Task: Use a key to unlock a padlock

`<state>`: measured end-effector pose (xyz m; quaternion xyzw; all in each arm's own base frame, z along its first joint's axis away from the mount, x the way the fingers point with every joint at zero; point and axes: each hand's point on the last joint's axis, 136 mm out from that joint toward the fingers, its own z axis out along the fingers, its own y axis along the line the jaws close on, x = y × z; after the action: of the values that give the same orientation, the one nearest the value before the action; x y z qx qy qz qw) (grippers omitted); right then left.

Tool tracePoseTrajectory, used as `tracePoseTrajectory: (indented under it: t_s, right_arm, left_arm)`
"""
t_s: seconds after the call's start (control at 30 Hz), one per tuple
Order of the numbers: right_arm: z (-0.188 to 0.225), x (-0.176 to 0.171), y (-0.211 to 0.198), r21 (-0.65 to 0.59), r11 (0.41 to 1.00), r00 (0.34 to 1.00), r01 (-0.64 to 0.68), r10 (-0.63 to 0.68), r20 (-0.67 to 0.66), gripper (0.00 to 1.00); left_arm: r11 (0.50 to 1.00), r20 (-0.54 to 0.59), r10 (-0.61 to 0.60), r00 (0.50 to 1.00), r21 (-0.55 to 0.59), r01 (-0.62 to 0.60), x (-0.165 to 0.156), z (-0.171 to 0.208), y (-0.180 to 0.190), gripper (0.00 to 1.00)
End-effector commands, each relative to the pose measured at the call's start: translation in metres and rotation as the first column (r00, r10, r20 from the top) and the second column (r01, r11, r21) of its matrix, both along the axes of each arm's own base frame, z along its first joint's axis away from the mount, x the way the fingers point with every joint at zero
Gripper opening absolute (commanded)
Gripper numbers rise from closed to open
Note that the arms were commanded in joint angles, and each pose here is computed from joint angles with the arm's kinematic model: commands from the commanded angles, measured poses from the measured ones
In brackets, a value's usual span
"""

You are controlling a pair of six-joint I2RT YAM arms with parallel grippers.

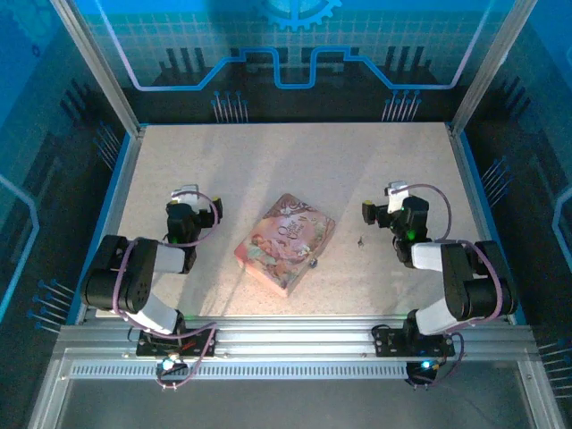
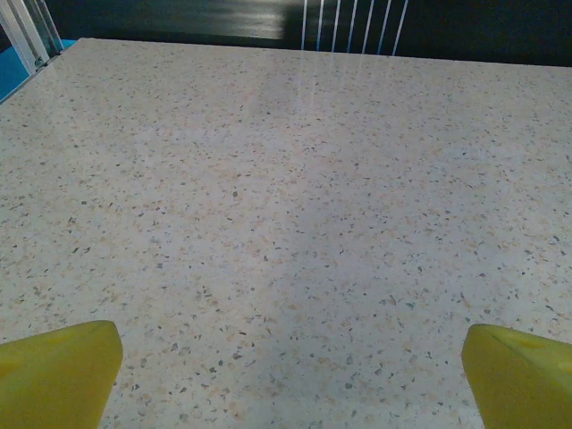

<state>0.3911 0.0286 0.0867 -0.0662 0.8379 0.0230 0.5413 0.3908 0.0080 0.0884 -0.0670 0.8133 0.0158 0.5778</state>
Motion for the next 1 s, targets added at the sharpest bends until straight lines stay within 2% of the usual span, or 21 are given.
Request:
tracePoseTrajectory:
  t_s: [0.0, 0.77, 0.97]
  right_arm:
    - [0.0072, 0.0059, 0.0036, -0.014, 1.0, 1.0, -0.005, 0.006, 0.025, 1.0]
    - [0.0065, 0.0058, 0.0034, -0.012, 1.0, 1.0, -0.006, 0.006, 0.022, 1.0]
    - [0.0068, 0.0061, 0.0035, -0.009, 1.0, 1.0, -0.009, 0.009, 0.022, 1.0]
  left_arm:
    - [0.999, 0.023, -0.032, 0.999, 0.014, 0.032, 0.0051, 0.0079, -0.0055, 0.99]
    - [0.999, 0.023, -0.033, 0.999, 0.014, 0.032, 0.0052, 0.0081, -0.0056, 0.99]
    - [1.0, 0.024, 0.014, 1.0, 0.001, -0.014, 0.0048, 0.0082, 0.0037, 0.99]
